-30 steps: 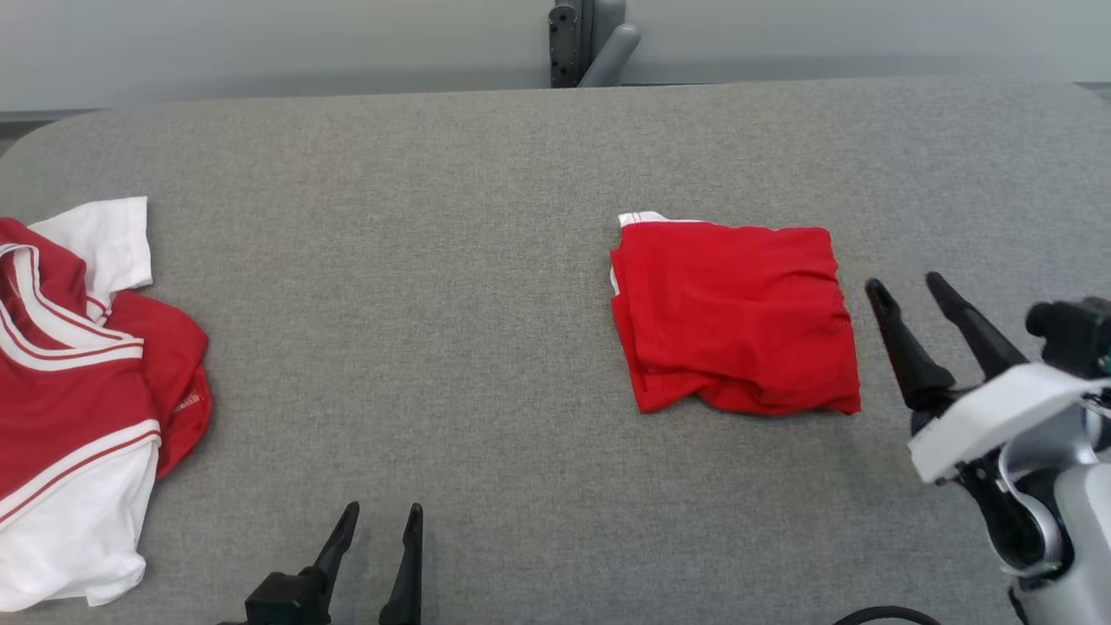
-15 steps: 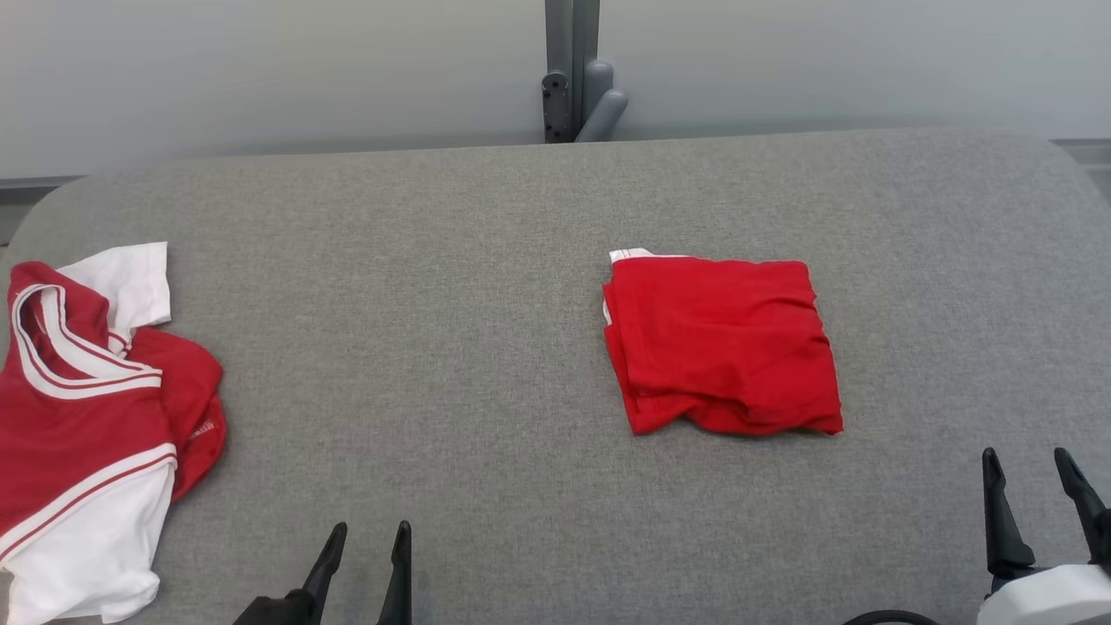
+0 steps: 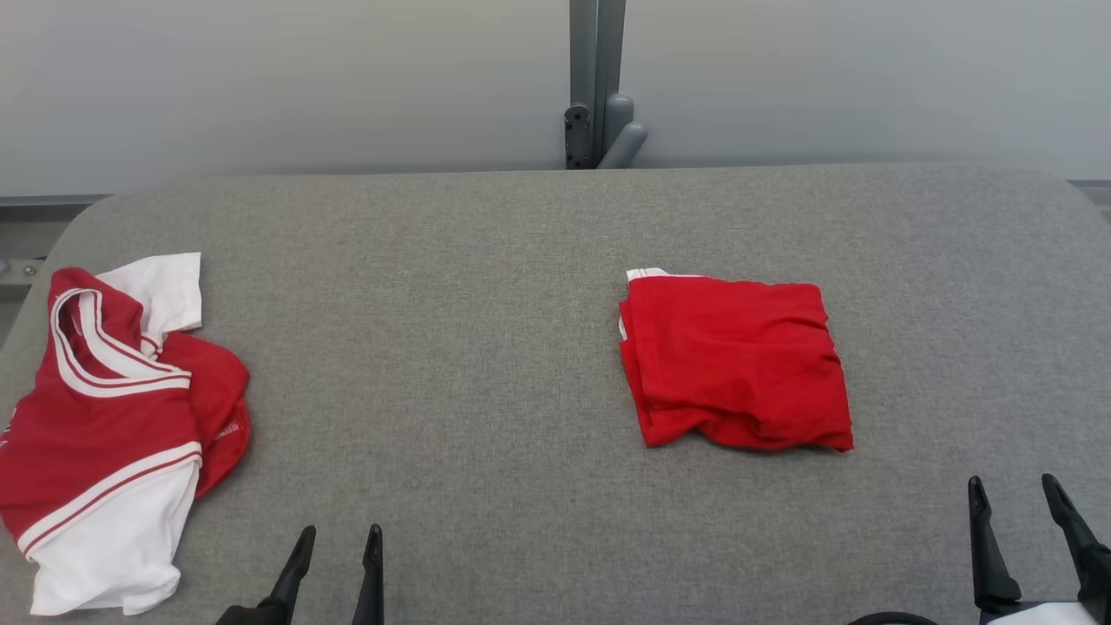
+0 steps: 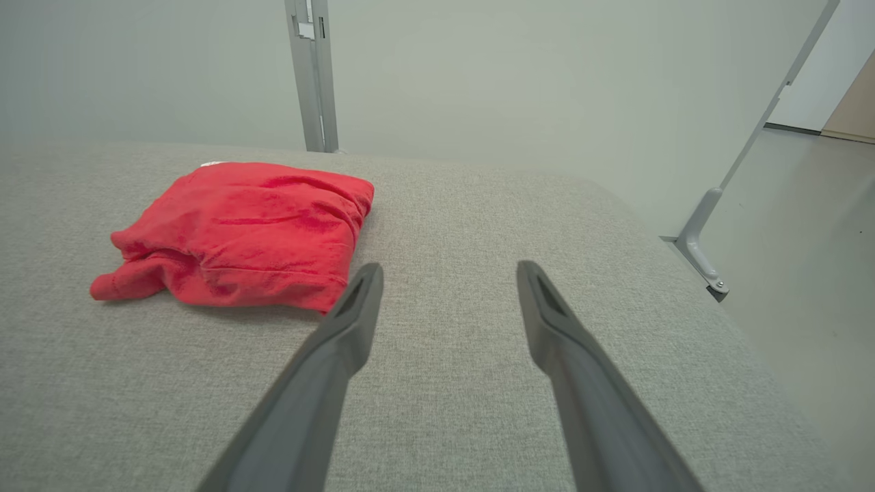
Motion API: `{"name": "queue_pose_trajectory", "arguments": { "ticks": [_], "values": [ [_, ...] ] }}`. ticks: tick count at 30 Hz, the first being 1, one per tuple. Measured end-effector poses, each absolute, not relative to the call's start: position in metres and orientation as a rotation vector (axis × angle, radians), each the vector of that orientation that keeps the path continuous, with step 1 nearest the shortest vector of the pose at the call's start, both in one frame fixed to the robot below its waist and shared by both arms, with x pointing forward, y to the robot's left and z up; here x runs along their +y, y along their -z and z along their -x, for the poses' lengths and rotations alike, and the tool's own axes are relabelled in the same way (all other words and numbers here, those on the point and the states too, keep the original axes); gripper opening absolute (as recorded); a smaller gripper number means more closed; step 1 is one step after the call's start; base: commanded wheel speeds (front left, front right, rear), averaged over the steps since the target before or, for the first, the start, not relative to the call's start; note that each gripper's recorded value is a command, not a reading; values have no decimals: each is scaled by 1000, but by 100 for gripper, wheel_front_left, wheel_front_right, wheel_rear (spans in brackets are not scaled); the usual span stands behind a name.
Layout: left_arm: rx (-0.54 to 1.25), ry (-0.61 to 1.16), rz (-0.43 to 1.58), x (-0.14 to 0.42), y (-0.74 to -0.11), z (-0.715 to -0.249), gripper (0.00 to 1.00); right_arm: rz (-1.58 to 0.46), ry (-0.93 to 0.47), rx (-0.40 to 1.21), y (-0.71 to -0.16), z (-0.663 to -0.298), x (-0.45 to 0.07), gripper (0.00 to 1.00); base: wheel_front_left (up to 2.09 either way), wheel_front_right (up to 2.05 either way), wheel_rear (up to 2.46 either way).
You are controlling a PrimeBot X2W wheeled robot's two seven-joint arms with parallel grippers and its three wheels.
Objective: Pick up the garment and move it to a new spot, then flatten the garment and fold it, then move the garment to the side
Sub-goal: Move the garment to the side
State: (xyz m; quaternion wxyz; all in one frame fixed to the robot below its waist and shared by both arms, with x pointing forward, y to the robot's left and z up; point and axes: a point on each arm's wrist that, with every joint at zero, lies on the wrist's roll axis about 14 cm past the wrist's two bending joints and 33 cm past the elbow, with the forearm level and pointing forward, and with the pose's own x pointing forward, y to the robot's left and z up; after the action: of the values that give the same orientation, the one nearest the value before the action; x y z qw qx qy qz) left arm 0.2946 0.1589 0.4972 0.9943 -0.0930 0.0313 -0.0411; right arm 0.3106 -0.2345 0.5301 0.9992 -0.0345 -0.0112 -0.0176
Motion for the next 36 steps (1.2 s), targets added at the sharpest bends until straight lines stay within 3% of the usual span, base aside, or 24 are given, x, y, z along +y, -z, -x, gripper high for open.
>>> {"name": "queue_pose_trajectory", "arguments": {
  "ticks": [8,14,20,28,29,30,31,36],
  "values": [
    [56,80,181,161,-499,-296,100,30,18,-72,-544,-333,-229,100,0,0,0],
    [36,85,183,160,-507,-312,100,-142,-42,24,-533,-397,-218,100,0,0,0],
    [77,96,183,156,-495,-325,100,-371,-78,288,-492,-441,-192,100,0,0,0],
    [86,69,178,164,-492,-326,100,-549,-154,531,-454,-453,-141,100,0,0,0],
    [85,68,178,164,-492,-325,100,-555,-164,546,-452,-452,-137,94,0,0,0],
    [83,66,178,165,-493,-324,100,-561,-170,546,-454,-453,-135,31,0,0,0],
    [79,65,178,165,-494,-324,100,-571,-174,537,-458,-455,-134,0,0,0,0],
    [72,70,188,163,-496,-325,100,-557,-202,505,-473,-458,-137,0,0,0,0]
  ]
}}
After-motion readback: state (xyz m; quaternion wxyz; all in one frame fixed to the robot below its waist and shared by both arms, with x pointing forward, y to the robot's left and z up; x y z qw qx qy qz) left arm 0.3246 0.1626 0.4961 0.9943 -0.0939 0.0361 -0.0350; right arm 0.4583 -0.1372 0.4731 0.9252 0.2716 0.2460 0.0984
